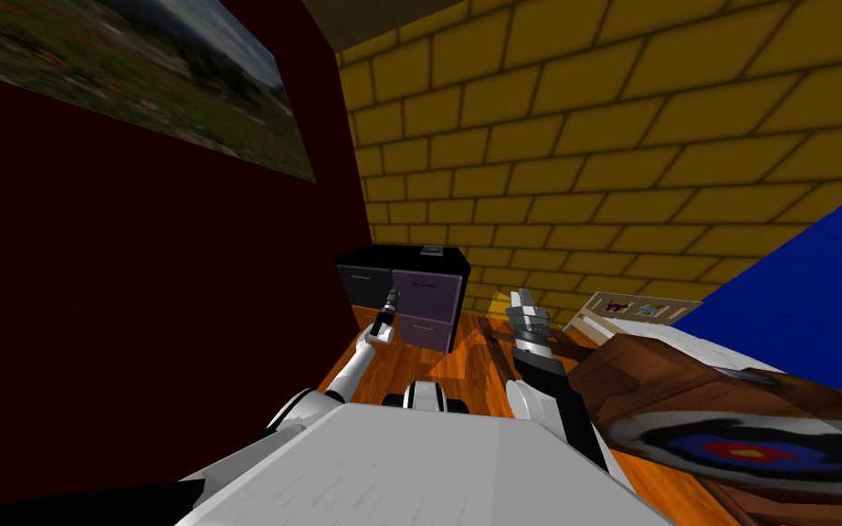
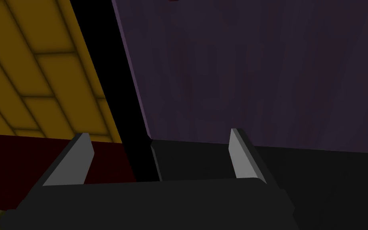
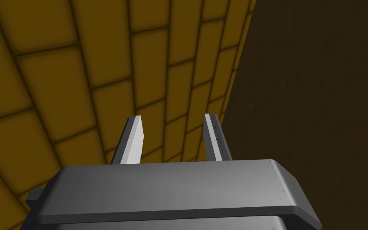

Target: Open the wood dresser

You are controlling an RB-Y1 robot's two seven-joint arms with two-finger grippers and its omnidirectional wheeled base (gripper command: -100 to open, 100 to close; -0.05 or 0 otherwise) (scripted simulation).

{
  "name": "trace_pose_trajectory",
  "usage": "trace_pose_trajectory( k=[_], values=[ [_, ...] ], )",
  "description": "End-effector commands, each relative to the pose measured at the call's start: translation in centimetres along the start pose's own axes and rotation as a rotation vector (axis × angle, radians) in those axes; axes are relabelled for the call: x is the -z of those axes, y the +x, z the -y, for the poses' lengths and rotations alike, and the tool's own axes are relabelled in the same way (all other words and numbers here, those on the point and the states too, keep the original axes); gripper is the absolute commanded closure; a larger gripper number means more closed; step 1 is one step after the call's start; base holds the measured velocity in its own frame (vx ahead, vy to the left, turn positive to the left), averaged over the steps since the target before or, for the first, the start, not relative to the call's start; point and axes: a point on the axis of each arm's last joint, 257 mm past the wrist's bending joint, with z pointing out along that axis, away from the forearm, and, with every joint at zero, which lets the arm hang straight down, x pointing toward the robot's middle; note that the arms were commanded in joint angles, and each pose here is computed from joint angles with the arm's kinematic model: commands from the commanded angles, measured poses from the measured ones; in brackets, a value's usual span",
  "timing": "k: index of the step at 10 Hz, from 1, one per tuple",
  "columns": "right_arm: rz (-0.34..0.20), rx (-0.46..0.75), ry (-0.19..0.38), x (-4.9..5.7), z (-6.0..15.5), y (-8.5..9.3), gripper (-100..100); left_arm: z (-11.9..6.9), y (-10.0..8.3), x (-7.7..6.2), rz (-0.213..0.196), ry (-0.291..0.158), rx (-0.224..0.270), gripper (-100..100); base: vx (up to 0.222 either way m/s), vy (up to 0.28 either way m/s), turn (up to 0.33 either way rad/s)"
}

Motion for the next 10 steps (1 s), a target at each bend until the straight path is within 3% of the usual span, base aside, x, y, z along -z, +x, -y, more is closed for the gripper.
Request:
trace_pose_trajectory(
  k=[1, 3, 7, 8, 9, 10],
  values=[
    [0.000, 0.000, 0.000, 0.0, 0.0, 0.0, 0, -1.1, 2.0, -0.8, -0.015, -0.032, 0.025, -100, 0.050, -0.053, 0.026],
    [0.000, 0.000, 0.000, 0.0, 0.0, 0.0, 0, -1.4, 3.0, -1.1, -0.021, -0.041, 0.038, -100, 0.028, -0.038, 0.014],
    [0.000, 0.000, 0.000, 0.0, 0.0, 0.0, 0, -1.9, 7.4, -1.5, -0.045, -0.065, 0.103, -100, 0.018, -0.017, 0.013],
    [0.000, 0.000, 0.000, 0.0, 0.0, 0.0, 0, -2.0, 6.8, -1.5, -0.042, -0.063, 0.094, -100, 0.011, -0.010, -0.003],
    [0.000, 0.000, 0.000, 0.0, 0.0, 0.0, 0, -1.2, 6.9, -2.6, -0.045, -0.062, 0.095, -100, 0.061, -0.013, 0.013],
    [0.000, 0.000, 0.000, 0.0, 0.0, 0.0, 0, -1.6, 6.9, -2.0, -0.043, -0.060, 0.095, -100, 0.040, -0.008, 0.004]
  ],
)
